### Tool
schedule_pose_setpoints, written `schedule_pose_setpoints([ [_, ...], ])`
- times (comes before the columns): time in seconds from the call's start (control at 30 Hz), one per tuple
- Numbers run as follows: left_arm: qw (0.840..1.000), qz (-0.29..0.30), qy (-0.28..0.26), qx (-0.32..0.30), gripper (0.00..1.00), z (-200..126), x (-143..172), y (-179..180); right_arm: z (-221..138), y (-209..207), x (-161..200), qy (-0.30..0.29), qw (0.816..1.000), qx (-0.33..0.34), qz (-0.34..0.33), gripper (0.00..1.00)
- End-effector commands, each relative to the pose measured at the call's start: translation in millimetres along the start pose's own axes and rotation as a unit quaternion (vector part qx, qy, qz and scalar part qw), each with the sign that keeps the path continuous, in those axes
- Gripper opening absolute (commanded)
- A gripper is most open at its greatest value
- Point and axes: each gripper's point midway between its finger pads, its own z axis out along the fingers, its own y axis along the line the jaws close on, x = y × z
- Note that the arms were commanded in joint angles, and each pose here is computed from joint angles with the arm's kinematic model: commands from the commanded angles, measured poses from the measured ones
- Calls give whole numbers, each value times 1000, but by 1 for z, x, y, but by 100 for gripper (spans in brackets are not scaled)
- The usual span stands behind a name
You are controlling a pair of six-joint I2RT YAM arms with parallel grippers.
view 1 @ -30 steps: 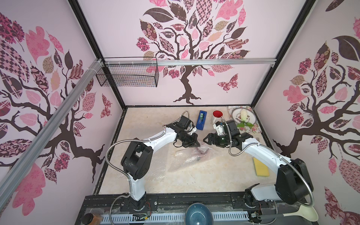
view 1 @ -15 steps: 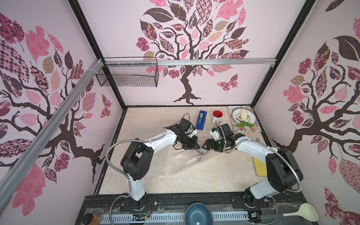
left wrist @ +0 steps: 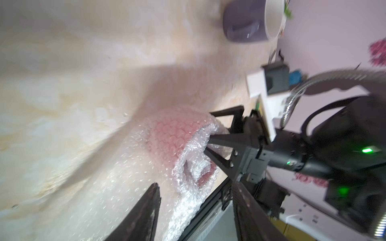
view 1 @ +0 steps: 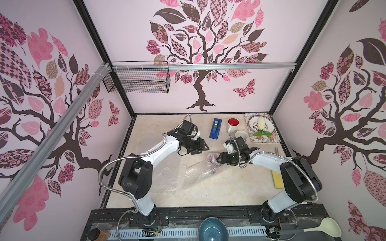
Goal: Wrap mugs in bubble wrap
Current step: Wrap the mug in bubble wrap.
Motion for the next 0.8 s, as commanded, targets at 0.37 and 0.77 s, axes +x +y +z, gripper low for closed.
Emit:
schedule_pose_setpoints([
  [0.37,969,-185,69,-152,57,-65,141,115,-4,-15,16,14,998,55,28,63],
  [0.77,952,-258,146,-71,52,-8,164,134,-3,-10,15,19,998,47,32,60],
])
